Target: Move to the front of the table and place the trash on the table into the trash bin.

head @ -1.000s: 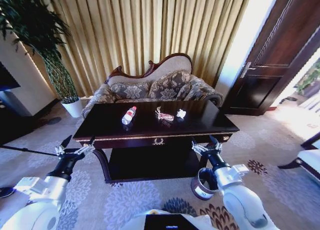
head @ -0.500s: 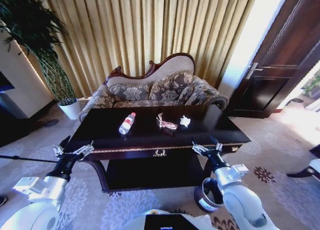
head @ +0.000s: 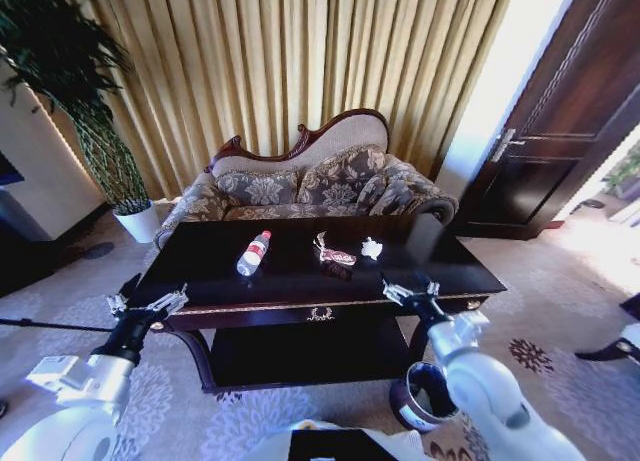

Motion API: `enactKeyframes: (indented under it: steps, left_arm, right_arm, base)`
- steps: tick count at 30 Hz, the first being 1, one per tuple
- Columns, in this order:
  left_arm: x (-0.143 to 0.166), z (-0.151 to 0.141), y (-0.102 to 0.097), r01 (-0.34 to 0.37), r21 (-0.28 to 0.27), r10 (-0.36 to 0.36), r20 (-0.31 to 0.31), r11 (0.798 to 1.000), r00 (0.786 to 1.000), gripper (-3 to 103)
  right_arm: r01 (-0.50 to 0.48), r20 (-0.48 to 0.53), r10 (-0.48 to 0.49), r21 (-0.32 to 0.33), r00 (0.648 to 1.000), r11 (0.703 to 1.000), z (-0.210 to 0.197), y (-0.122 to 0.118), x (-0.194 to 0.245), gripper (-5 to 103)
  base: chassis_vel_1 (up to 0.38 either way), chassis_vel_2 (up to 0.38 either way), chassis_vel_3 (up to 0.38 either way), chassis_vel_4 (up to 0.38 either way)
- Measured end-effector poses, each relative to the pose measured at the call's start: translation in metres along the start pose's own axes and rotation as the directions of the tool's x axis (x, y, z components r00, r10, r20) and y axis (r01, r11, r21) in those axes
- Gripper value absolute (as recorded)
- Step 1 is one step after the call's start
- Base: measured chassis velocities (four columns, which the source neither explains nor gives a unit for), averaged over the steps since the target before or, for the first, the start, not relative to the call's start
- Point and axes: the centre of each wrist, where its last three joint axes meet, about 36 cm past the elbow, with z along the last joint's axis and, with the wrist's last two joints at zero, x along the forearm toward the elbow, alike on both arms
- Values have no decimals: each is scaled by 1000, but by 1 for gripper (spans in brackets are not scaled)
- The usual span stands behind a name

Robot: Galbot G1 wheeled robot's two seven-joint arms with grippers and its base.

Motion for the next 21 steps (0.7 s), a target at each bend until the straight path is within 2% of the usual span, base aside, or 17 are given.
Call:
enactKeyframes:
  steps: [7, 15, 21]
  left_arm:
    - [5, 1, 0, 16, 2, -16, -12, 1000, 1000, 100]
    - [9, -1, -3, 35, -11, -35, -6, 999, 999, 100]
    - [9, 0, -6, 39, -6, -40, -19, 999, 999, 100]
  right_arm:
    - [66, -14, -66, 10, 998, 998, -24, -20, -43, 100]
    - [146, -101, -142, 29, 985, 989, -30, -14, -91, 100]
    - [155, -106, -152, 18, 983, 988, -29, -9, -124, 100]
  base:
    - [0, 0, 0, 0]
    - [0, 0, 0, 0]
    - [0, 0, 0, 0]
